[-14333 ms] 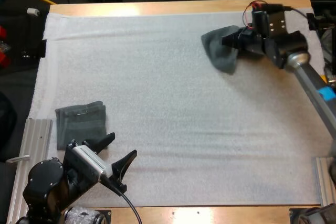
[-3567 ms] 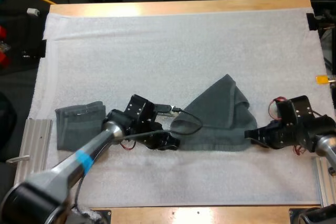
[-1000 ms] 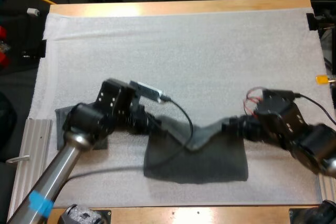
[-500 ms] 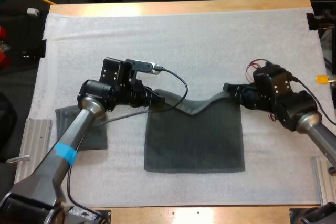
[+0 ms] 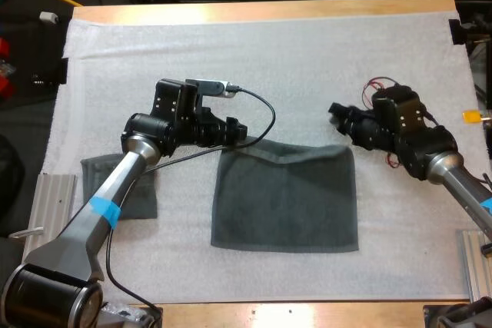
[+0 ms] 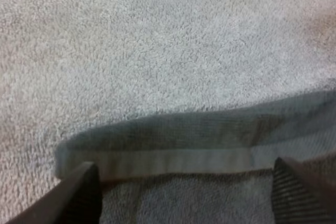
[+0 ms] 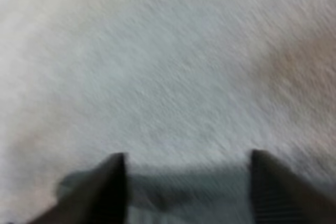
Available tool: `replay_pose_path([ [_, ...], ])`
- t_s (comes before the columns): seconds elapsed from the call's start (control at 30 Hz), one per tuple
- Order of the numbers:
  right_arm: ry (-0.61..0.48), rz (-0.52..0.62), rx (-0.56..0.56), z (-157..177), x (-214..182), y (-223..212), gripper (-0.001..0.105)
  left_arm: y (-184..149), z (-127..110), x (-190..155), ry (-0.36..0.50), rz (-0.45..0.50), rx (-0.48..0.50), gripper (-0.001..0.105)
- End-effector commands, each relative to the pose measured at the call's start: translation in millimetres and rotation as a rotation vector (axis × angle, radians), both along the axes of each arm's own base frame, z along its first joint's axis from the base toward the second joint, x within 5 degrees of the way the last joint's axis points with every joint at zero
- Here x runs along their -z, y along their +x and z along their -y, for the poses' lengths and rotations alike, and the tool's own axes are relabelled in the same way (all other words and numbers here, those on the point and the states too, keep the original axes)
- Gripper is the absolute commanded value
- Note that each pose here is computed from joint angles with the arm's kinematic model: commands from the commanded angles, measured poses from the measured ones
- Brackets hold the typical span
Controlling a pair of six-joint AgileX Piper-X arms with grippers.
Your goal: Pick towel from pile, fold and stack
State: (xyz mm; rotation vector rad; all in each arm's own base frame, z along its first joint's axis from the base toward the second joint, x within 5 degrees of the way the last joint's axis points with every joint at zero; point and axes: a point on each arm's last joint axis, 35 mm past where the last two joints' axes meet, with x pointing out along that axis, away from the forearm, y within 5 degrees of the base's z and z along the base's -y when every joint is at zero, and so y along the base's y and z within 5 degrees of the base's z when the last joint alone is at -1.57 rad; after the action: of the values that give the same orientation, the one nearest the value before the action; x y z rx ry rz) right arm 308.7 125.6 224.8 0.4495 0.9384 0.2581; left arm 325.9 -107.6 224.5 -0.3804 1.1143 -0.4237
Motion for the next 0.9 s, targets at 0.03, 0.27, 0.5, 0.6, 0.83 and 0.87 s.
replay_pose_path([
  [0.03,0.021,0.079,-0.011,-0.2,-14.8,4.4,0.063,3.5,1.2,-13.1,-0.021,0.029,-0.003,0.056],
  [0.27,-0.052,0.212,-0.115,4.8,-46.7,-8.7,0.063,-8.4,-2.3,-46.3,-0.03,0.094,0.007,0.054],
  [0.5,-0.169,0.217,-0.232,18.6,-73.6,-44.9,0.063,-43.1,-12.2,-82.3,-0.003,0.127,0.055,0.054],
  [0.6,-0.212,0.192,-0.293,23.7,-80.0,-61.7,0.062,-60.0,-17.1,-93.1,0.016,0.117,0.079,0.054],
  [0.83,-0.259,0.148,-0.399,21.9,-89.7,-94.5,0.027,-98.4,-28.1,-113.1,0.041,0.075,0.103,0.054],
  [0.87,-0.263,0.144,-0.413,19.5,-89.9,-97.7,0.022,-104.1,-29.7,-115.4,0.046,0.068,0.109,0.054],
])
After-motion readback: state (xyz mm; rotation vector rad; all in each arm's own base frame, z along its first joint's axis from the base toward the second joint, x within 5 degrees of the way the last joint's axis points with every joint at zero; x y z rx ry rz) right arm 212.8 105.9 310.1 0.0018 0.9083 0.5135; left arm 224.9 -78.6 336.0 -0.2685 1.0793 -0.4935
